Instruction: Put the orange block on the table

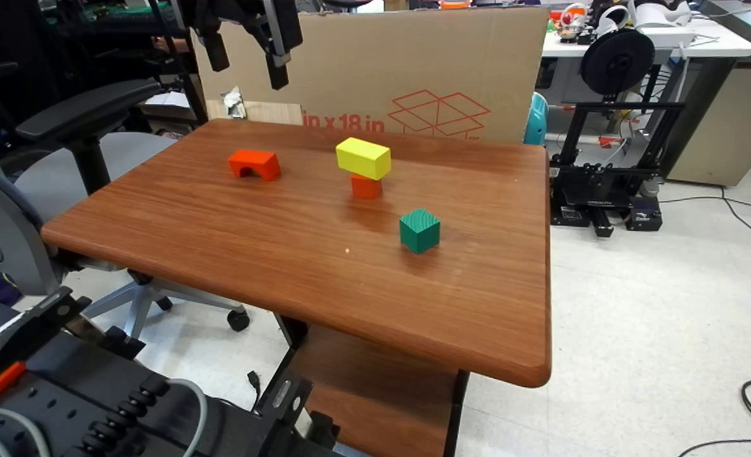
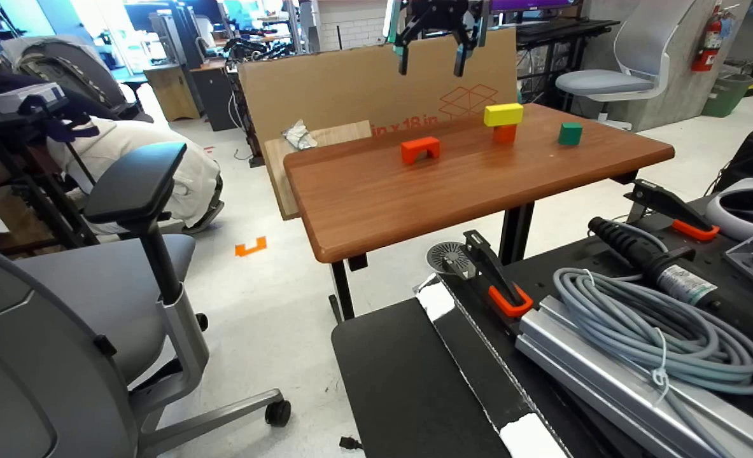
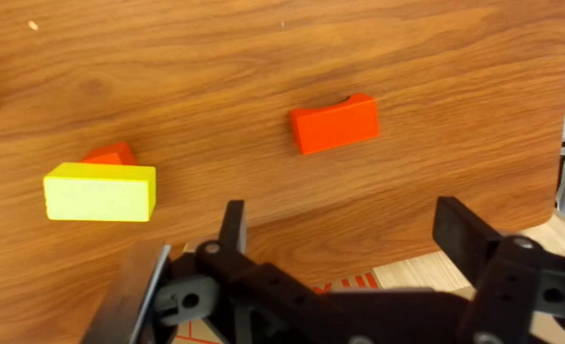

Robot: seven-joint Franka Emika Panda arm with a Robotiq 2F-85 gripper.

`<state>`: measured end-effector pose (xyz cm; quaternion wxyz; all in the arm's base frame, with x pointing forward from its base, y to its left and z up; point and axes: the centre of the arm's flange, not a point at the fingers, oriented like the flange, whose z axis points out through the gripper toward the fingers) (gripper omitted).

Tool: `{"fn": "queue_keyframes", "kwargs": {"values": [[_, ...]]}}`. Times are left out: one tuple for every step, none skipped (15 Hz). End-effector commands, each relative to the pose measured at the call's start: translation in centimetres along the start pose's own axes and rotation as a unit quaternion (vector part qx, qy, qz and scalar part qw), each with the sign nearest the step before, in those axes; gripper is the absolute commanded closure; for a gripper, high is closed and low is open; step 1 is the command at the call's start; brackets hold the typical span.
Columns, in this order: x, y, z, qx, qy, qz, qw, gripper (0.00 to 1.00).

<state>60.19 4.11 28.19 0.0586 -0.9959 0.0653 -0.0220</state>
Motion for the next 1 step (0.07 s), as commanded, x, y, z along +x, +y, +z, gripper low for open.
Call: {"fn": "queue_keyframes", "kwargs": {"values": [[-0.12,0.25,-0.16,-0.001,-0.001,0.004,1.0,0.0]]}}
